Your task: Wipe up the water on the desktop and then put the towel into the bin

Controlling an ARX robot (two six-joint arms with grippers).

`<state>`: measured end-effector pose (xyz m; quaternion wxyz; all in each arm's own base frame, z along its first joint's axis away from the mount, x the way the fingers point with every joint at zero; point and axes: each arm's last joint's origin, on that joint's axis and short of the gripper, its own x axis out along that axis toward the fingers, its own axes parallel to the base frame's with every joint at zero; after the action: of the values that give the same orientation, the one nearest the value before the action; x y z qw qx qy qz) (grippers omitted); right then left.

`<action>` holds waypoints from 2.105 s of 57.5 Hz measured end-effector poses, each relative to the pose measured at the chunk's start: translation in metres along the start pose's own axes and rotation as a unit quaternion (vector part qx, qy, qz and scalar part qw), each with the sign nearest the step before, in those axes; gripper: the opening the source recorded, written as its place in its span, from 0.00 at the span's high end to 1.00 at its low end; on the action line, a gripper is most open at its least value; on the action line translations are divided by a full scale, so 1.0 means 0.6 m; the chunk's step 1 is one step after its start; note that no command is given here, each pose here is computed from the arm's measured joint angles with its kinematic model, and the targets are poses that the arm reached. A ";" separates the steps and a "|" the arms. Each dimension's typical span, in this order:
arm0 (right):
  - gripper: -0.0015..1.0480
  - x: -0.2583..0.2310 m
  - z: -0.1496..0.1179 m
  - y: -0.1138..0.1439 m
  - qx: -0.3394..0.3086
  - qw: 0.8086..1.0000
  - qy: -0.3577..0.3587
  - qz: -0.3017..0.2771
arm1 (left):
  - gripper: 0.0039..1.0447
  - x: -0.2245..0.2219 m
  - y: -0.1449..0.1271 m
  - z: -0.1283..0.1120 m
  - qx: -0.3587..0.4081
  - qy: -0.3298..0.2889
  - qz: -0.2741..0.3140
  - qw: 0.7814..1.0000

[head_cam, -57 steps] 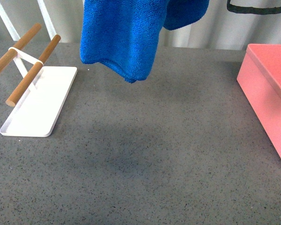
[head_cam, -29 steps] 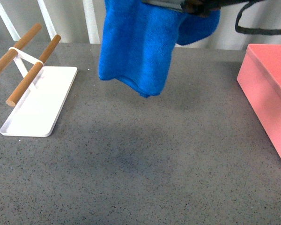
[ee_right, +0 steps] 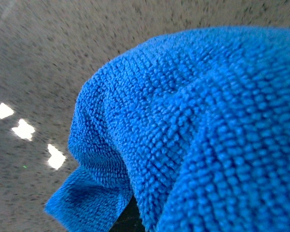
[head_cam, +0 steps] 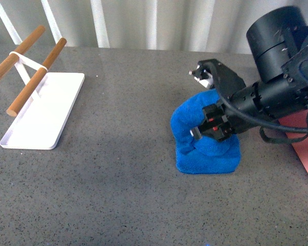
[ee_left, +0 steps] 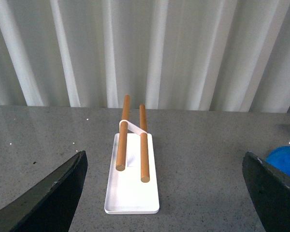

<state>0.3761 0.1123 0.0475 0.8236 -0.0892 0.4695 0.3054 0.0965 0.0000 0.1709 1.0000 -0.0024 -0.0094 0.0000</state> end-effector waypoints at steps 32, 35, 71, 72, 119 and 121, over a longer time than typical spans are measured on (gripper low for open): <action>0.95 0.063 0.117 -0.032 -0.056 0.993 0.016 -0.098 | 0.06 0.000 0.000 0.000 0.000 0.000 0.000 1.000; 0.95 0.065 0.123 -0.023 -0.058 0.994 0.011 -0.090 | 0.06 0.000 0.000 0.000 0.000 0.000 0.000 1.000; 0.95 0.035 0.067 0.067 -0.078 0.997 0.020 -0.005 | 0.06 0.000 0.000 0.000 0.000 0.000 0.000 1.000; 0.95 0.033 0.065 0.062 -0.076 0.997 0.021 -0.008 | 0.06 0.000 0.000 0.000 0.000 0.000 0.000 1.000; 0.95 -0.226 0.206 0.084 -0.169 0.935 -0.259 -0.171 | 0.06 0.000 0.000 0.000 0.000 0.000 0.000 1.000; 0.95 -0.247 0.211 0.083 -0.157 0.927 -0.278 -0.196 | 0.06 0.000 0.000 0.000 0.000 0.000 0.000 1.000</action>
<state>0.3827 0.1447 0.2460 0.9399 -0.2196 0.1407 0.2203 0.0965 0.0000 0.1709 1.0000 -0.0024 -0.0094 0.0000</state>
